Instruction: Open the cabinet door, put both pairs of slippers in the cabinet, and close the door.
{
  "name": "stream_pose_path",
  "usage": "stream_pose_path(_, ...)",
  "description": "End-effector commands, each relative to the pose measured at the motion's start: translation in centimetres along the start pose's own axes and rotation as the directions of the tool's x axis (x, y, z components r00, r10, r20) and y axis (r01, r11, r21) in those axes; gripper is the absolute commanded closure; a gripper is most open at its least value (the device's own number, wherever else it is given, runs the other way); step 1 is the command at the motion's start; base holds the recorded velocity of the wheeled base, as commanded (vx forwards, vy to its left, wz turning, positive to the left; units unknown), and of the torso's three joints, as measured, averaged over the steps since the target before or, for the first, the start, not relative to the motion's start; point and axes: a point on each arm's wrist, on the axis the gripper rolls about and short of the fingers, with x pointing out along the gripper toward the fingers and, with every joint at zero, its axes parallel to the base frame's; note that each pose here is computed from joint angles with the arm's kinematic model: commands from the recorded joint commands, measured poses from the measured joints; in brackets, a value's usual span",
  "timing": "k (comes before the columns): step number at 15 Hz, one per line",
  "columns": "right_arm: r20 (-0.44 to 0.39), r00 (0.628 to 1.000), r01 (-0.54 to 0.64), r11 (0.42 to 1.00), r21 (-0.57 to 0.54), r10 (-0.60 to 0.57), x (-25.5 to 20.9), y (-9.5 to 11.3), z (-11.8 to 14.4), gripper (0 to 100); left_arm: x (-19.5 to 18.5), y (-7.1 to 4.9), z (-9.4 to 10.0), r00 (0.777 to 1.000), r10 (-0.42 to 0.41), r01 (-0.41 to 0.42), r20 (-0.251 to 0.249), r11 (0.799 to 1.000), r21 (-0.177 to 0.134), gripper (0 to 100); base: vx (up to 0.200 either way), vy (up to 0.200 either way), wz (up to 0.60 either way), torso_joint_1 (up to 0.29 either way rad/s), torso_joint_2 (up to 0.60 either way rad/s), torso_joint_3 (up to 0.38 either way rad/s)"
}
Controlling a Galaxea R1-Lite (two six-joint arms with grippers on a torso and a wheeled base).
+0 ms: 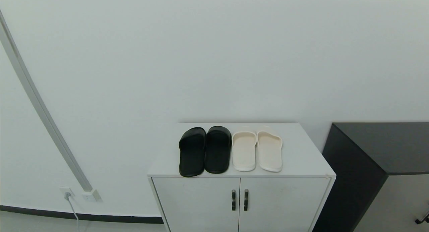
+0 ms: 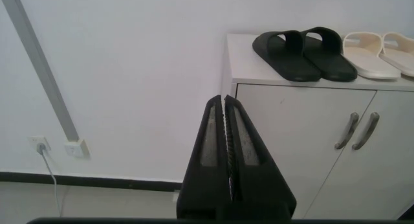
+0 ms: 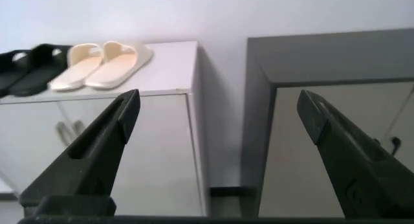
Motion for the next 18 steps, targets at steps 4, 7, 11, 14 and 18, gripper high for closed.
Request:
stream_pose_path(4,-0.312,0.934,-0.165,0.985,0.047,0.172,4.2,0.5,2.6,0,0.0,0.0,0.0,1.000,-0.014,0.014,-0.001,1.000,0.000,100,0.000,0.000,0.00,0.000,0.00,0.000)
stream_pose_path(7,-0.383,0.891,-0.236,0.969,0.073,0.245,7.5,1.0,3.3,0,0.0,0.0,0.0,1.000,-0.021,0.021,-0.002,1.000,0.002,100,0.000,0.000,0.00,0.000,0.00,0.000)
stream_pose_path(11,-0.395,0.856,-0.332,0.940,0.072,0.333,13.1,3.8,4.7,0,0.0,-0.1,0.0,1.000,-0.023,0.023,-0.002,1.000,0.006,100,0.000,0.000,0.00,0.000,0.00,0.000)
stream_pose_path(14,-0.395,0.837,-0.364,0.924,0.114,0.378,15.0,9.2,6.1,0,0.0,-0.1,0.0,1.000,-0.023,0.023,-0.002,1.000,0.005,100,0.000,0.000,0.00,0.000,0.00,0.000)
stream_pose_path(18,-0.466,0.812,-0.310,0.937,0.163,0.350,18.8,14.7,5.4,0,0.0,-0.1,0.0,1.000,-0.023,0.023,-0.002,1.000,0.005,100,0.000,0.000,0.00,0.000,0.00,0.000)
